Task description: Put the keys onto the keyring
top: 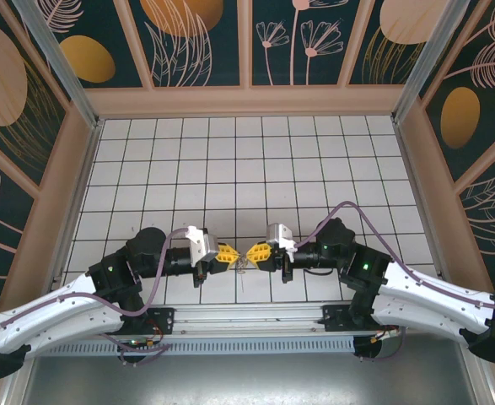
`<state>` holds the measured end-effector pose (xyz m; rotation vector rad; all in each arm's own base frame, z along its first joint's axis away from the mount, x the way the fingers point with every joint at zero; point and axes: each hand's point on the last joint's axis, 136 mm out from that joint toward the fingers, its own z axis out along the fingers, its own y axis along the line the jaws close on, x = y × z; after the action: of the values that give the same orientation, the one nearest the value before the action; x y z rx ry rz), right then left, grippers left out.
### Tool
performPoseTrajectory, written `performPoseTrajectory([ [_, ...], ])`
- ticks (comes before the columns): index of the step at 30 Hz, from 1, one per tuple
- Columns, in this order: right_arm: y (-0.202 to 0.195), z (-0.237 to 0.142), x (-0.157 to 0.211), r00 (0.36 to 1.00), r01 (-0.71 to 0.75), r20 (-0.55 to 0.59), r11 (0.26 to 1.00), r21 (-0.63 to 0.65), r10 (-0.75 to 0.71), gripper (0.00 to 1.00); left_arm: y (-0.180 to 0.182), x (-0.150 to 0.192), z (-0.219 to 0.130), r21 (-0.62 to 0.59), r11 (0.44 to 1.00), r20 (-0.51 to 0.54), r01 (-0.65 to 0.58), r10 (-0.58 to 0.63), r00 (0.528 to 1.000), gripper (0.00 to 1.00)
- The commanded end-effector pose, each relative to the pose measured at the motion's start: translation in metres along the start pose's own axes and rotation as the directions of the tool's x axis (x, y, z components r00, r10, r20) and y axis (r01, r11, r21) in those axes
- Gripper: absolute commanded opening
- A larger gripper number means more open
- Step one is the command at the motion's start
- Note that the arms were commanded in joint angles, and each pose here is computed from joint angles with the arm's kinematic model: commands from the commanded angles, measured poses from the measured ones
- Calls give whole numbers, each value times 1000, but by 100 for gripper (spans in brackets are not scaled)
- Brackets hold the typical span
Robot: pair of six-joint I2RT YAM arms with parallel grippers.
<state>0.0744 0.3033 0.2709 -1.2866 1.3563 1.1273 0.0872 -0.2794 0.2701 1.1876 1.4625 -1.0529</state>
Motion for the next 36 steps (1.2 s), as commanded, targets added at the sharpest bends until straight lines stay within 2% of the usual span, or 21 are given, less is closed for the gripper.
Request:
performPoseTrajectory([
  [1, -2, -4, -9, 999, -1, 34, 1000, 16, 0, 0, -2, -14, -3, 3, 999, 56, -32, 32, 998, 0],
  [36, -5, -5, -11, 1000, 1, 31, 999, 35, -2, 0, -1, -14, -3, 0, 999, 54, -34, 34, 998, 0],
])
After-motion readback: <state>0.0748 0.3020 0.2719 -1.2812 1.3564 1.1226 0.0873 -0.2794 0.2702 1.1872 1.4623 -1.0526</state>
